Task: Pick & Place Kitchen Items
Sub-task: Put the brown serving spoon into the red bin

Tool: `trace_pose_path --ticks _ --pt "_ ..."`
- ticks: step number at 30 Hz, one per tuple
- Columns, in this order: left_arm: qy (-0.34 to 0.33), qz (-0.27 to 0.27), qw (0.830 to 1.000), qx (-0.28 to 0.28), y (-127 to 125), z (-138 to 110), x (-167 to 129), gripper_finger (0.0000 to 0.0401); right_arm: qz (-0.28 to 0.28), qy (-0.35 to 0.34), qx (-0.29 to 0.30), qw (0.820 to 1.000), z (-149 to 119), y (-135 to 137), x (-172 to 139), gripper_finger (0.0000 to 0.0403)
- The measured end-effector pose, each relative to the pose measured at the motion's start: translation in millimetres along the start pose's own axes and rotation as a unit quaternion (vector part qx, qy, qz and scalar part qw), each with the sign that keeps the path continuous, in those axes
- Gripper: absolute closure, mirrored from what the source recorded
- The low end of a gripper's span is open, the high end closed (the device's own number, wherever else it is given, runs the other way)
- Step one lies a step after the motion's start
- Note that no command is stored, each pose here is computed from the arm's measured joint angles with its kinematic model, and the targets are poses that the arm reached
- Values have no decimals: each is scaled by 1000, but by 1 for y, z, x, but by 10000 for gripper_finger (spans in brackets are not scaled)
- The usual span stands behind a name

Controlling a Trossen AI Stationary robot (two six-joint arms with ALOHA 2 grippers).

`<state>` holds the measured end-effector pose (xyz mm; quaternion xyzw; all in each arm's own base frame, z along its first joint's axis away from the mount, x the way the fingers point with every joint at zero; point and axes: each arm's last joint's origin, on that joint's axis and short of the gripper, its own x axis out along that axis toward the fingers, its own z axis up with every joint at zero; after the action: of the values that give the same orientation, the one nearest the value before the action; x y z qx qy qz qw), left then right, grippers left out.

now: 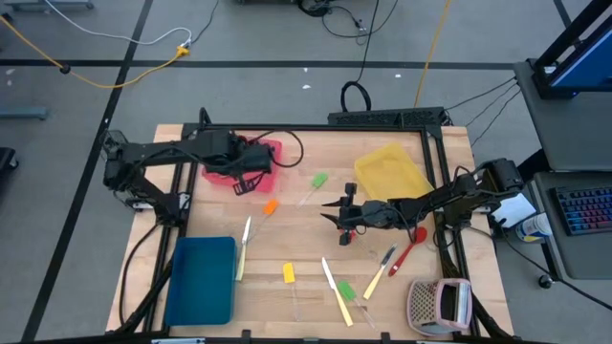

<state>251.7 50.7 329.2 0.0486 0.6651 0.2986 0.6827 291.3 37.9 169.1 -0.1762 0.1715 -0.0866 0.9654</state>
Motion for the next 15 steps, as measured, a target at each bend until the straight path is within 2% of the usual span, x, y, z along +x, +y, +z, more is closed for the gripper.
trace_pose_path --ticks 2,9,15 --pt "5 0 1000 7 -3 -3 15 351 0 0 0 1000 0 0 0 289" --pt "-55 -52 997 10 -6 -2 56 351 1 1 2 1000 0 0 0 289" --pt "-19 -58 998 12 -2 -16 94 351 1 4 2 1000 -1 0 0 289"
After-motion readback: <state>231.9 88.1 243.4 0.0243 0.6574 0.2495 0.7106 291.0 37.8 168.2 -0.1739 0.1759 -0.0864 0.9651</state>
